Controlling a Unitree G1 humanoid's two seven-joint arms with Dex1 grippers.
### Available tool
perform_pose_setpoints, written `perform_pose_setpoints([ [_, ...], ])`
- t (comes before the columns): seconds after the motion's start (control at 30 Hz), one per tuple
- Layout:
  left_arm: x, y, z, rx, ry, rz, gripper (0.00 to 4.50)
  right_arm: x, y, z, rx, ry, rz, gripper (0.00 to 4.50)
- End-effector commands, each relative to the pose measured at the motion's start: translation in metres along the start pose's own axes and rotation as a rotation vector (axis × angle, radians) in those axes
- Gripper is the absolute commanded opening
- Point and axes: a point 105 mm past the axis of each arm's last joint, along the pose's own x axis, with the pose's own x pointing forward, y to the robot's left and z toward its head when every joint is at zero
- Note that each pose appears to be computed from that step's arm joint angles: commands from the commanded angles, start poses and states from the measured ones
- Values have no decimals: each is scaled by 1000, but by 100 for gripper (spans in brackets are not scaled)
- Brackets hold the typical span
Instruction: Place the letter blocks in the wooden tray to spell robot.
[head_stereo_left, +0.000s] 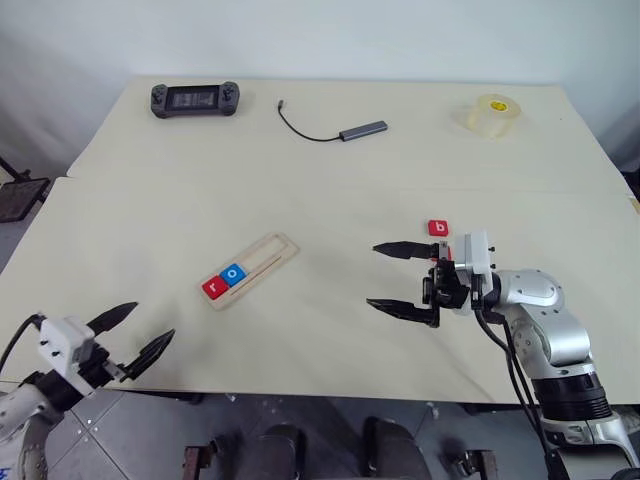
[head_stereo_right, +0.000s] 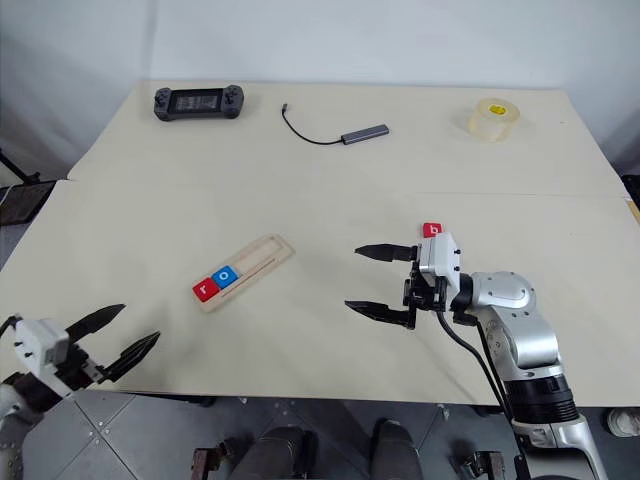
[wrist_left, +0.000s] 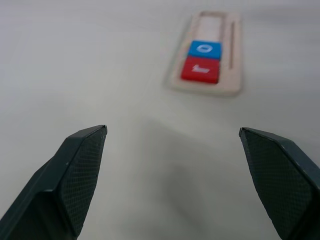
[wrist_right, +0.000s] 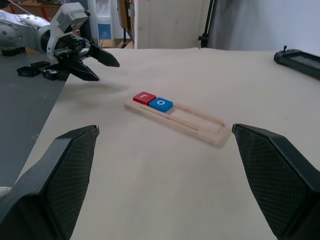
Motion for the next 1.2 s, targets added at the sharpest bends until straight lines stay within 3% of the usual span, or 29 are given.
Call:
perform_pose_setpoints([
  [0.03, 27, -4, 8, 39, 8, -71, 450, -1, 2, 12, -34, -17, 11, 448],
  [0.27, 66, -5, 6, 46, 73, -138, 450, -2, 2, 14, -33, -13, 0, 448],
  [0.43, 71, -12, -12, 21, 162, -193, 450, -3, 6, 14, -23, -13, -18, 448],
  [0.67, 76, -11, -17, 9, 192, -197, 450, -4, 8, 15, -18, -12, -37, 448],
  [0.83, 76, -13, -22, 11, 207, -206, 339, -5, 7, 15, -17, -10, -53, 450],
  [0.87, 76, -14, -21, 12, 200, -212, 339, -6, 7, 15, -17, -8, -54, 450],
  [1.2, 110, -58, 30, 158, -21, -463, 339, -30, 5, 15, -23, 60, -110, 450],
])
